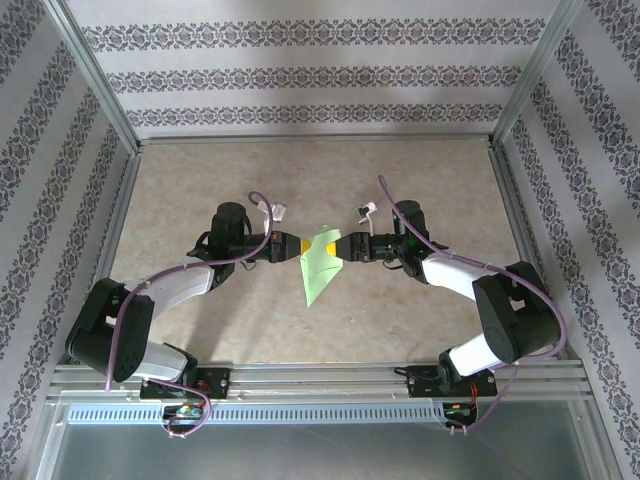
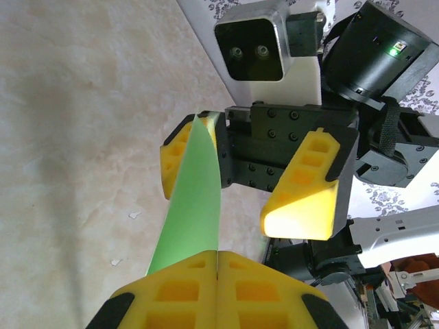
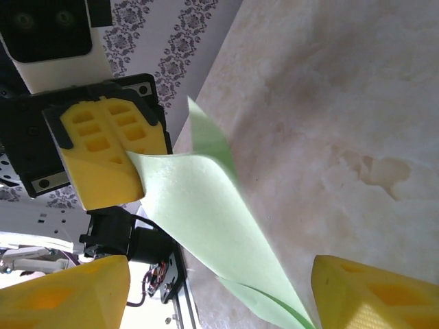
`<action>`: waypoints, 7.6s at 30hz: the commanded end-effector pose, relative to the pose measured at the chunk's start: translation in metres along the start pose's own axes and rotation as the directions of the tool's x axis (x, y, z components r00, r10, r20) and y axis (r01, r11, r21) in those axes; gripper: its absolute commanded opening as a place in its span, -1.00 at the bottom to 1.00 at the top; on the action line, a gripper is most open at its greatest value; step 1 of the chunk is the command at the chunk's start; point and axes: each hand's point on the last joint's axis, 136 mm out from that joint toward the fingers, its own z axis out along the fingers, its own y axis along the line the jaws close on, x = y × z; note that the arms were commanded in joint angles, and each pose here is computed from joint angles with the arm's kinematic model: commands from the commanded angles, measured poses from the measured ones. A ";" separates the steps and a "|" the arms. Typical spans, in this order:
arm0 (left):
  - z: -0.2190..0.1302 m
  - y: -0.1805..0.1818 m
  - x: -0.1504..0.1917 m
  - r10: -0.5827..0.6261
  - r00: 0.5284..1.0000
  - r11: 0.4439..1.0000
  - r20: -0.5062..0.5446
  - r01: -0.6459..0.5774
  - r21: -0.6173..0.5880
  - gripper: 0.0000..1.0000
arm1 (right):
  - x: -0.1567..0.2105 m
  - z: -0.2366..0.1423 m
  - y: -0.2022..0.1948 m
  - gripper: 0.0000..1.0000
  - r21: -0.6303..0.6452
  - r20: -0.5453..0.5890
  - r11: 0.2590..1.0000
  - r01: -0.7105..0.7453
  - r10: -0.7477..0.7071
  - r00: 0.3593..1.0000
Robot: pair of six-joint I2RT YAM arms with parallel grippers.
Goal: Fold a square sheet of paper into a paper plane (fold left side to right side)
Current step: Fold the wing for the fifth time at the center of the table.
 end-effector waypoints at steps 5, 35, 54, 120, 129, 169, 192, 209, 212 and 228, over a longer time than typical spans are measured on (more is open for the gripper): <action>0.001 0.018 0.003 -0.017 1.000 0.999 -0.004 0.017 -0.037 -1.00 | -0.010 0.002 0.005 0.02 -0.008 0.002 0.999 0.036 -0.036 0.999; -0.013 0.028 0.059 0.243 0.922 0.752 -0.303 -0.376 -0.542 -0.04 | 0.008 -0.003 -0.107 -1.00 0.467 0.124 0.782 -0.414 0.405 0.906; 0.089 0.039 0.130 0.286 0.658 0.519 -0.696 -0.717 -0.465 0.12 | 0.012 -0.010 -0.115 -1.00 0.525 0.157 0.708 -0.472 0.465 0.871; 0.154 0.051 0.117 -0.323 0.877 0.939 -0.356 0.251 -0.233 -0.96 | 0.040 -0.095 -0.121 -0.04 0.524 0.333 0.727 -0.443 0.304 0.892; 0.149 0.060 0.109 -0.367 0.888 0.926 -0.278 0.321 -0.196 -0.97 | 0.035 -0.081 -0.123 -0.14 0.516 0.349 0.733 -0.444 0.294 0.890; 0.146 0.067 0.104 -0.411 0.880 0.910 -0.240 0.380 -0.165 -0.69 | 0.036 -0.036 -0.159 -0.29 0.582 0.277 0.684 -0.439 0.341 0.898; 0.136 0.083 0.073 -0.411 0.892 0.904 -0.187 0.373 -0.209 -0.37 | 0.044 -0.032 -0.166 -0.30 0.609 0.248 0.666 -0.430 0.355 0.901; 0.137 0.108 0.082 -0.418 0.890 0.883 -0.184 0.350 -0.314 -0.79 | 0.043 -0.030 -0.164 -0.29 0.618 0.234 0.668 -0.415 0.347 0.908; 0.135 0.113 0.086 -0.420 0.888 0.876 -0.187 0.343 -0.339 -0.81 | 0.043 -0.029 -0.163 -0.29 0.619 0.231 0.669 -0.412 0.347 0.909; 0.124 0.136 0.098 -0.445 0.876 0.822 -0.186 0.316 -0.474 -0.90 | 0.030 -0.031 -0.150 -0.25 0.593 0.250 0.693 -0.411 0.327 0.911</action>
